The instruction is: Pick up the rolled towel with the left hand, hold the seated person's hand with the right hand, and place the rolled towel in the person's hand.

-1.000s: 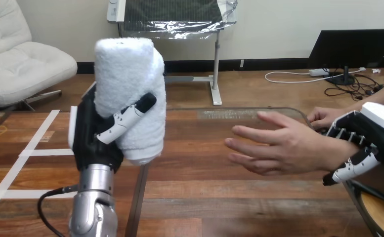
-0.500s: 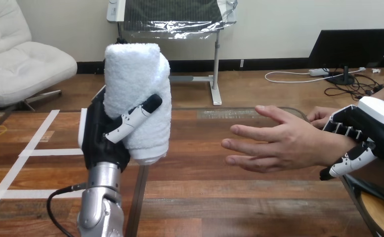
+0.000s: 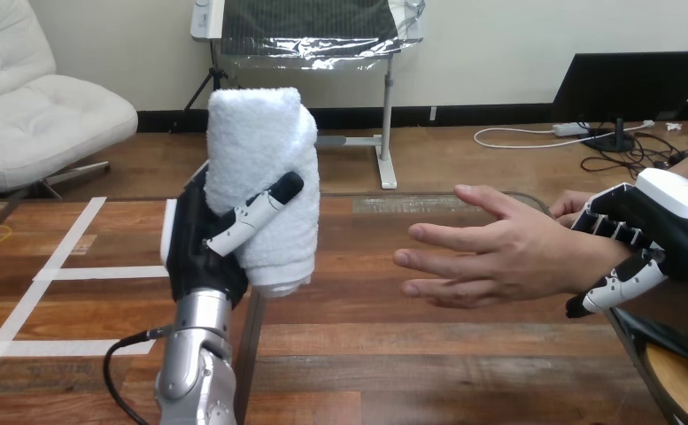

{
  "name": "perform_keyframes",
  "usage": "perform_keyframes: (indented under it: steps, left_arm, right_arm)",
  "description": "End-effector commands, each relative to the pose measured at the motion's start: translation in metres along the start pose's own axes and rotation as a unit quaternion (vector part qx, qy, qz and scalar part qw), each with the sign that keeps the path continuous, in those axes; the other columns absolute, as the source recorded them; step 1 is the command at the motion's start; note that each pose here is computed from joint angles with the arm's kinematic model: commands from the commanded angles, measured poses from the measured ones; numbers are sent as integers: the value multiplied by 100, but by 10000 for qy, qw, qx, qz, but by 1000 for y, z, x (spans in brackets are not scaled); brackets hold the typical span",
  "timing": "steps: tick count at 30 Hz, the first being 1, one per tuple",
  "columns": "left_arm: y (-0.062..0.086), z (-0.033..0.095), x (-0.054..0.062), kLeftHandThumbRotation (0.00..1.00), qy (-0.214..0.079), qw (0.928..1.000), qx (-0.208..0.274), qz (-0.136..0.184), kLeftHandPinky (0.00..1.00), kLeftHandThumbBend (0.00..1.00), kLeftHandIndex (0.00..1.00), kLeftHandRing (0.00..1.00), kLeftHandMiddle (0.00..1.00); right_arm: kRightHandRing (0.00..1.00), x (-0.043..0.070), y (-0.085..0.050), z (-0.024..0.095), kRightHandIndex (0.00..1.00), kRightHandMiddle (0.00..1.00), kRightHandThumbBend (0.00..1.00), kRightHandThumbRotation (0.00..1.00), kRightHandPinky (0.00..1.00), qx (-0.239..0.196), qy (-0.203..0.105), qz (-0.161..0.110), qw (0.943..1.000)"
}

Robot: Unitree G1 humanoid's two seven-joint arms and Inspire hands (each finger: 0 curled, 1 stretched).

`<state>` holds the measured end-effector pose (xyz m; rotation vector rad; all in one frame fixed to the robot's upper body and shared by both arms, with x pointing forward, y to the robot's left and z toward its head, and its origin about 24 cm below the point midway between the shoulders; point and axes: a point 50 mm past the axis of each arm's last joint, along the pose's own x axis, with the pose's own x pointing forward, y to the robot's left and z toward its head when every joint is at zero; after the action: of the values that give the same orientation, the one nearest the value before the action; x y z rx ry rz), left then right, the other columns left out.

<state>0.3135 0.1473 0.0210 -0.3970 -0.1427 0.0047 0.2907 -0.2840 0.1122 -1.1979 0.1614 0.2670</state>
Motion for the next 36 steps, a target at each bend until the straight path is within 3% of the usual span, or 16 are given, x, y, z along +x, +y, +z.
perform_keyframes:
  steps: [1, 19, 36]
  left_arm:
    - [-40, 40, 42, 0, -882, 9938, -129, -671, 26, 55, 41, 32, 38]
    - [-74, 28, 53, 0, -571, 9922, -567, -950, 29, 63, 44, 35, 41]
    - [-108, 24, 54, 0, -434, 9856, -819, -1417, 30, 66, 44, 34, 40]
  right_arm:
    - [44, 18, 1, 38, 53, 49, 92, 1, 38, 127, -615, -6, 9980]
    - [43, 26, -3, 58, 51, 48, 92, 3, 37, 189, -908, 6, 9957]
    - [42, 32, -3, 74, 51, 48, 92, 4, 36, 258, -1052, 10, 9941]
